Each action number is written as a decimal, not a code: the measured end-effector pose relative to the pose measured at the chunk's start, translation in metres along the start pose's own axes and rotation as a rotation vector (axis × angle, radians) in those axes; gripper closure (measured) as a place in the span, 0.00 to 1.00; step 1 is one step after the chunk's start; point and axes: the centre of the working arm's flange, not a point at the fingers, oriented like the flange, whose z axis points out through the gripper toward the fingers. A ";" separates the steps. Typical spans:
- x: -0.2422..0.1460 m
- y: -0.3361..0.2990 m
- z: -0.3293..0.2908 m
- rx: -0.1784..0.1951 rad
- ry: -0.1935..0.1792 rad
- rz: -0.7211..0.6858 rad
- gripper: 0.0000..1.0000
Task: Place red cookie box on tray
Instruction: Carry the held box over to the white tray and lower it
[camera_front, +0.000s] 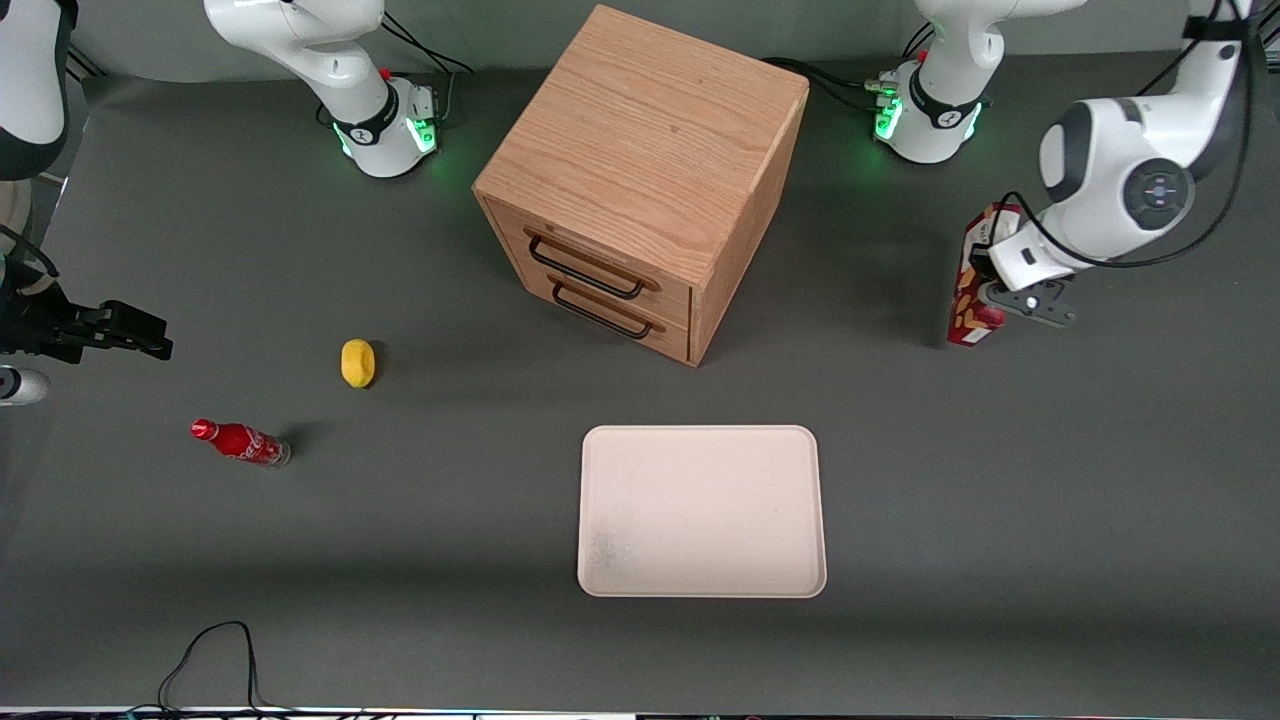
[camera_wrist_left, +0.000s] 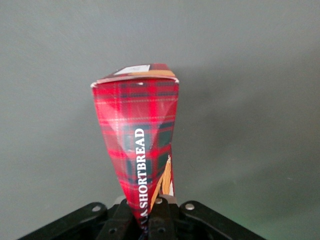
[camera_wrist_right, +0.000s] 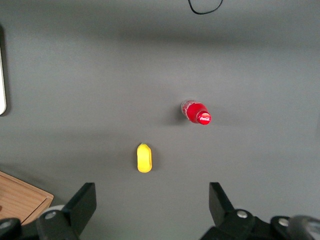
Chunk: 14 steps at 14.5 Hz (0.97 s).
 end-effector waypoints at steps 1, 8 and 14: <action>0.010 0.002 -0.030 0.002 0.002 -0.014 0.96; 0.108 0.088 -0.219 0.003 0.110 -0.208 0.96; 0.225 0.130 -0.206 -0.072 0.125 -0.317 0.96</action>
